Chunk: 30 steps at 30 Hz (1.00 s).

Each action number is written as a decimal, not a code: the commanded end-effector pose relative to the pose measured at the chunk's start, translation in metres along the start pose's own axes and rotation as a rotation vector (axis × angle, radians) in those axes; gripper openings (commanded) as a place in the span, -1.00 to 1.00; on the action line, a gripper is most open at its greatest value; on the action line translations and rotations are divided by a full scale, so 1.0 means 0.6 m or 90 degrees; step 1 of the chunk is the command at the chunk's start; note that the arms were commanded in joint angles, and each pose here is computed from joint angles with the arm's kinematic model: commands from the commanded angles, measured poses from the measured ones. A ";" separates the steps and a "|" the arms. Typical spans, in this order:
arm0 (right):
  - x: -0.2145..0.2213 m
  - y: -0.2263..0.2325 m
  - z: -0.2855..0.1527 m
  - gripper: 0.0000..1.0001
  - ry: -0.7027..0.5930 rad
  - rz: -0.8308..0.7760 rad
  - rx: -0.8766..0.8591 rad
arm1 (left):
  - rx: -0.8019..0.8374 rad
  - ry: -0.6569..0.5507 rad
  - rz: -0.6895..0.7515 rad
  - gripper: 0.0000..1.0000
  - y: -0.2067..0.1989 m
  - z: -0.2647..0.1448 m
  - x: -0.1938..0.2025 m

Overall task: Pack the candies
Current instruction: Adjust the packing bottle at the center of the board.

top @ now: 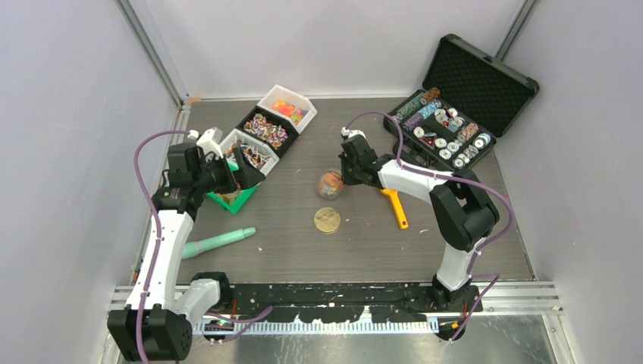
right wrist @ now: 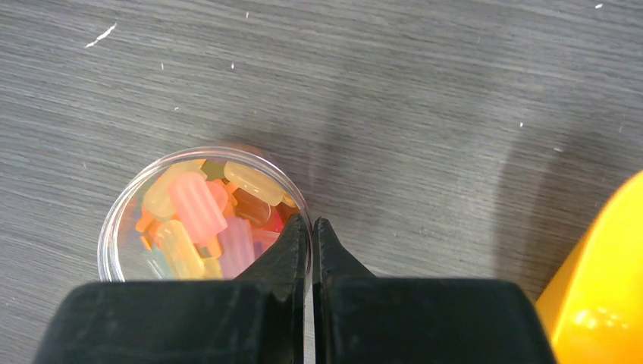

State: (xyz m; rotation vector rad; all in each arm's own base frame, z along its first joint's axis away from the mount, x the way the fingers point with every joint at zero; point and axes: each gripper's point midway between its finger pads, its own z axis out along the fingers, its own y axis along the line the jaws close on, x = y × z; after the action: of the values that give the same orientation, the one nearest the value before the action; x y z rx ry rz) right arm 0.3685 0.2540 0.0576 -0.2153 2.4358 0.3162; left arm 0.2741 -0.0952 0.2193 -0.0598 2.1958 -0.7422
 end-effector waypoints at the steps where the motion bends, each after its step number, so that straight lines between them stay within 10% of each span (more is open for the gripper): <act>1: 0.000 -0.018 0.008 -0.99 -0.012 0.005 0.034 | 0.001 -0.016 0.019 0.99 -0.004 -0.006 -0.006; 22: -0.028 -0.018 -0.075 -0.89 -0.018 -0.108 0.164 | 0.004 -0.016 0.008 0.99 -0.003 -0.001 -0.002; 30: -0.068 -0.007 -0.129 -0.20 -0.055 -0.105 0.140 | 0.034 0.042 -0.046 0.99 0.001 0.029 0.027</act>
State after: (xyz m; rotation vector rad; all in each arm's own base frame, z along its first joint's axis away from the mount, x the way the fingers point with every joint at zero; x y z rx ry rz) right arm 0.3450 0.2323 0.0880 -0.3597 2.4324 -0.0607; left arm 0.2702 -0.0982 0.1896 -0.1491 2.2705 -0.7889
